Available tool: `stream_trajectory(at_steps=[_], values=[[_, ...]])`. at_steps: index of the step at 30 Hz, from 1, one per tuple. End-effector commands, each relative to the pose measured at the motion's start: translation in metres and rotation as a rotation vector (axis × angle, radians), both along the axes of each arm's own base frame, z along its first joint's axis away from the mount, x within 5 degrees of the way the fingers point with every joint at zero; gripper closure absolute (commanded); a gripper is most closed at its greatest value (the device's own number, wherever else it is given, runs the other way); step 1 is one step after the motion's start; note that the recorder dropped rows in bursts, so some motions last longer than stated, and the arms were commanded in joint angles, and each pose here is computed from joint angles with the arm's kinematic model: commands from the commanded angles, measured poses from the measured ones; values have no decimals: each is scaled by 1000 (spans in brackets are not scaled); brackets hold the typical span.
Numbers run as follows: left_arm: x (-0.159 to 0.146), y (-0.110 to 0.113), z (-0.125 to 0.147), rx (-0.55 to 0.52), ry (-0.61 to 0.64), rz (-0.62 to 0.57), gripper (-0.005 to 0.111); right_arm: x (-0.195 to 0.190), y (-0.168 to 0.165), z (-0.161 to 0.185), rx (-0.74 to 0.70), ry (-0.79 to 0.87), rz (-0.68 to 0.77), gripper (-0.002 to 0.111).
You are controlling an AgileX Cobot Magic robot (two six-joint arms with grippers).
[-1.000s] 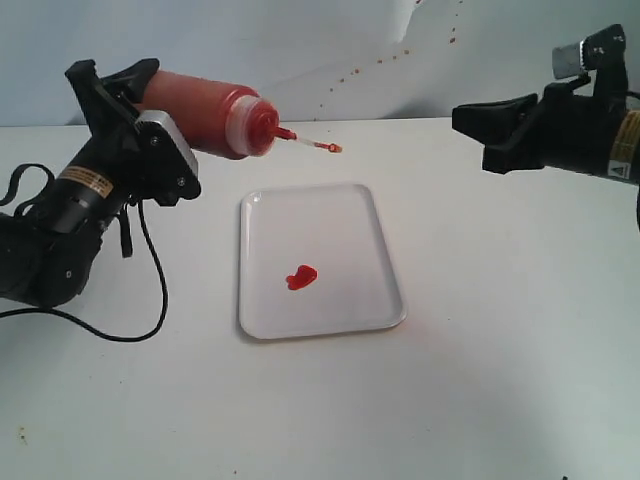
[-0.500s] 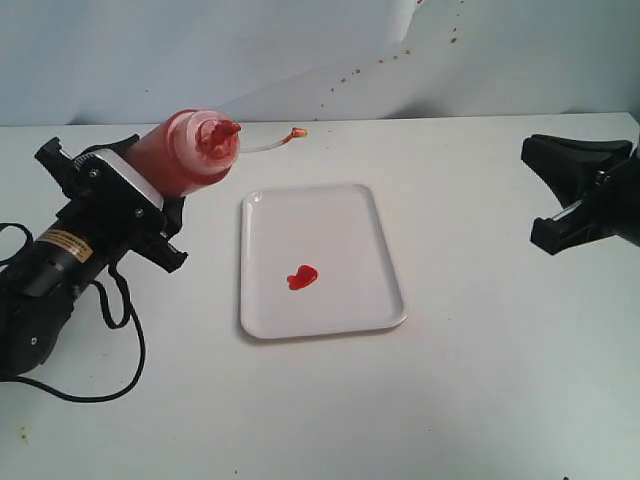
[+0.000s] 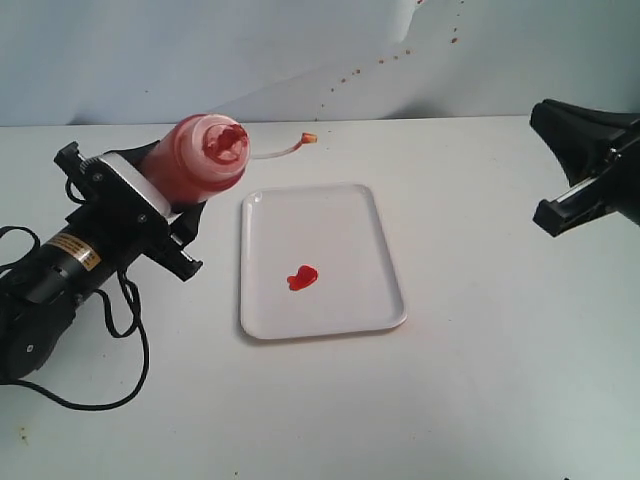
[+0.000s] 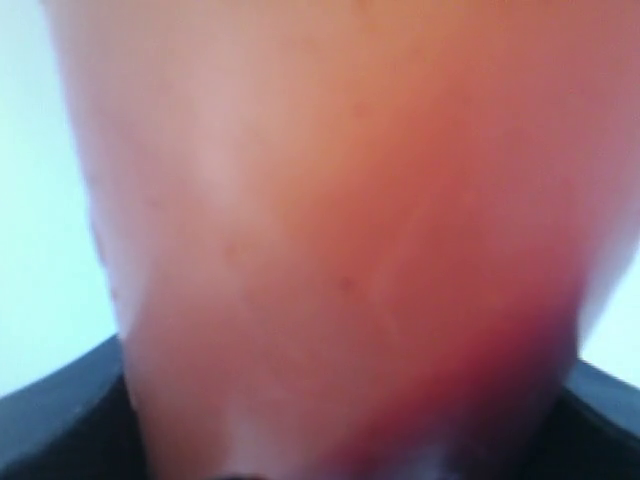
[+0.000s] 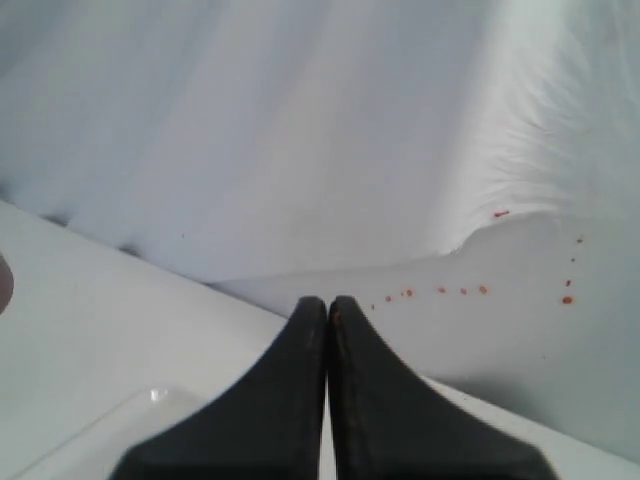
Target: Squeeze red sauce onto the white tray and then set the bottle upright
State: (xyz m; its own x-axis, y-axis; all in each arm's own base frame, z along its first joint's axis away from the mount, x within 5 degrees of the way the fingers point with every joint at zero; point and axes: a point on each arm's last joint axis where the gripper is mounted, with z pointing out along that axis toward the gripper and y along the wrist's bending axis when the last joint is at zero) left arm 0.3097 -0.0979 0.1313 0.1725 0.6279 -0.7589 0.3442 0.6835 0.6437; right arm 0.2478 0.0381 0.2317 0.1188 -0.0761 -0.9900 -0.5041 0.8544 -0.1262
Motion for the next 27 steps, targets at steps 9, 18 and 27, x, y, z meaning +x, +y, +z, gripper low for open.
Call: stream_trajectory(at_steps=[9,18,27], values=[[-1,-1,10,-86,-41,2,107,24,-16,-40,147,75,-159,108],[-1,-1,10,-166,-8,7,107,47,-5,-50,128,117,-13,108],[-6,3,9,-321,65,47,107,54,4,-48,110,133,121,108]])
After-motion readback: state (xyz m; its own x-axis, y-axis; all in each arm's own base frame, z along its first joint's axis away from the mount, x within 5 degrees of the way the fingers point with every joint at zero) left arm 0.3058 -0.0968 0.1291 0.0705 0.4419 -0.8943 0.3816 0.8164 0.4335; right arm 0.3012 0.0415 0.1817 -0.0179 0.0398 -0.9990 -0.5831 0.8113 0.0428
